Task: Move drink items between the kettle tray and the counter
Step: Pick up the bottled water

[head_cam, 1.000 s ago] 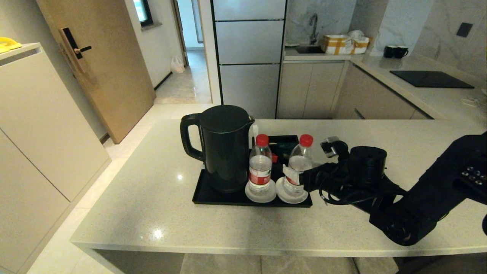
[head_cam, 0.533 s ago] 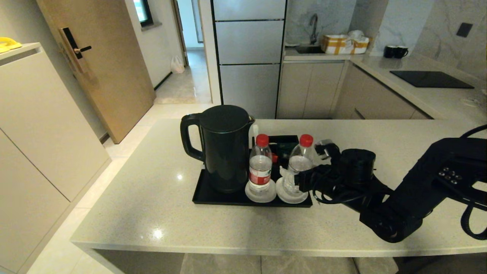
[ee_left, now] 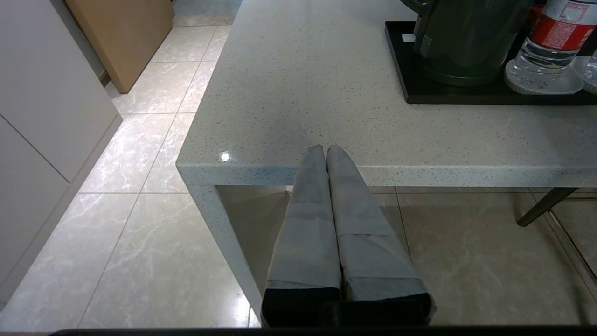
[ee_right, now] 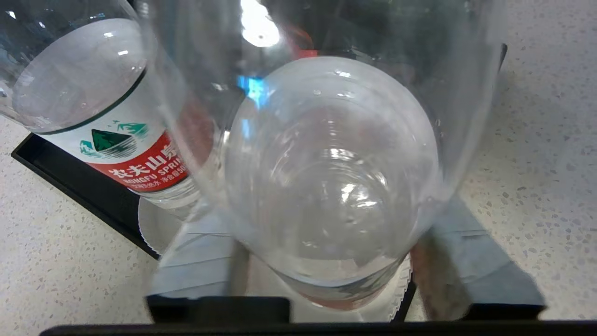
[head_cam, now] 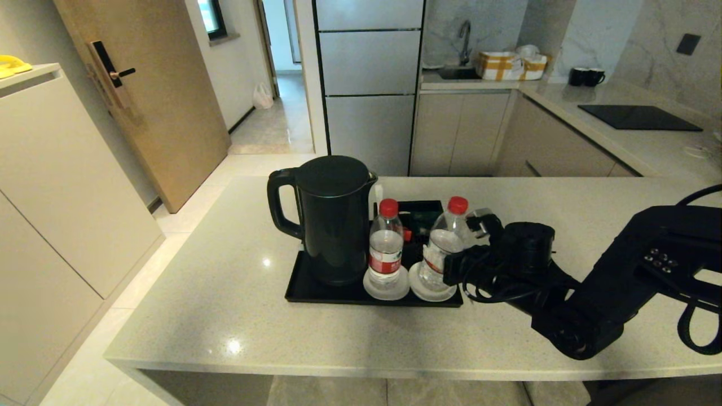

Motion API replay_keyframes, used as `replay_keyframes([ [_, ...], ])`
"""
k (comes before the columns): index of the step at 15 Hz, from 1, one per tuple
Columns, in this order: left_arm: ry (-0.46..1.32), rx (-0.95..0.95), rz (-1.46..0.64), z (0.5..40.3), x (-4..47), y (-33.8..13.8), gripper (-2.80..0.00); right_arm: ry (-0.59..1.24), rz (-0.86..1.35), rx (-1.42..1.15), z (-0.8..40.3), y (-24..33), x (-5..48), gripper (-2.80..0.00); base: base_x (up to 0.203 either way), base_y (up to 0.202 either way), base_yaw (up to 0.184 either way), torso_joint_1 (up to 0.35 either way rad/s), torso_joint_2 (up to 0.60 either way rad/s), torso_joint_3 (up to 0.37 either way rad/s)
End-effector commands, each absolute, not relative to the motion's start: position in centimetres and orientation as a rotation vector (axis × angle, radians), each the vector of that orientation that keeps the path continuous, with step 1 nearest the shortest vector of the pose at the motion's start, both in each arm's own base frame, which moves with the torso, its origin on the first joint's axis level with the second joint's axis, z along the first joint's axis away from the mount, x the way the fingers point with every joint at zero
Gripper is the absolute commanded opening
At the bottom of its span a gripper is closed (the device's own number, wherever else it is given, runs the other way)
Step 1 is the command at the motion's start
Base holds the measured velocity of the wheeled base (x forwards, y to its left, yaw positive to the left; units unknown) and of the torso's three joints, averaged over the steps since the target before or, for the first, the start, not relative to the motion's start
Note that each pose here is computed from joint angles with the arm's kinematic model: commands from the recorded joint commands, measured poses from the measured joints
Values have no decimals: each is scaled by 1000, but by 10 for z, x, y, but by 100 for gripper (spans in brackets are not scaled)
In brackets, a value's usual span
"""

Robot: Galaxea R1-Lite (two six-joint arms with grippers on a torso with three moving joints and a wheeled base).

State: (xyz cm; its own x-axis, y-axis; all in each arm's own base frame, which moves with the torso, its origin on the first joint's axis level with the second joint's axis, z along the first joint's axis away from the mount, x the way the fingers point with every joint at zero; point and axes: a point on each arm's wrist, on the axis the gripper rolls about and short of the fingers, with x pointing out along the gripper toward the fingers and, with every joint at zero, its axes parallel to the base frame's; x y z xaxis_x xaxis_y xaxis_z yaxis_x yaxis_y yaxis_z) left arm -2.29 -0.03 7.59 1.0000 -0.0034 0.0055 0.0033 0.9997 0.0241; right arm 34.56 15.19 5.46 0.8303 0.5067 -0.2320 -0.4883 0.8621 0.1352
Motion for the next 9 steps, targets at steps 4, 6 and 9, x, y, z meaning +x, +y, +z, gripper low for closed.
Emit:
replay_keyframes([
  [4, -5, 25, -3, 76, -23, 0, -280, 229, 526, 79, 76, 148, 341, -280, 0, 0, 0, 0, 0, 0],
  [6, -5, 25, -3, 76, -23, 0, -280, 223, 518, 82, 100, 141, 334, -280, 0, 0, 0, 0, 0, 0],
  [9, -5, 25, -3, 76, -23, 0, -280, 206, 496, 88, 123, 129, 328, -280, 0, 0, 0, 0, 0, 0],
])
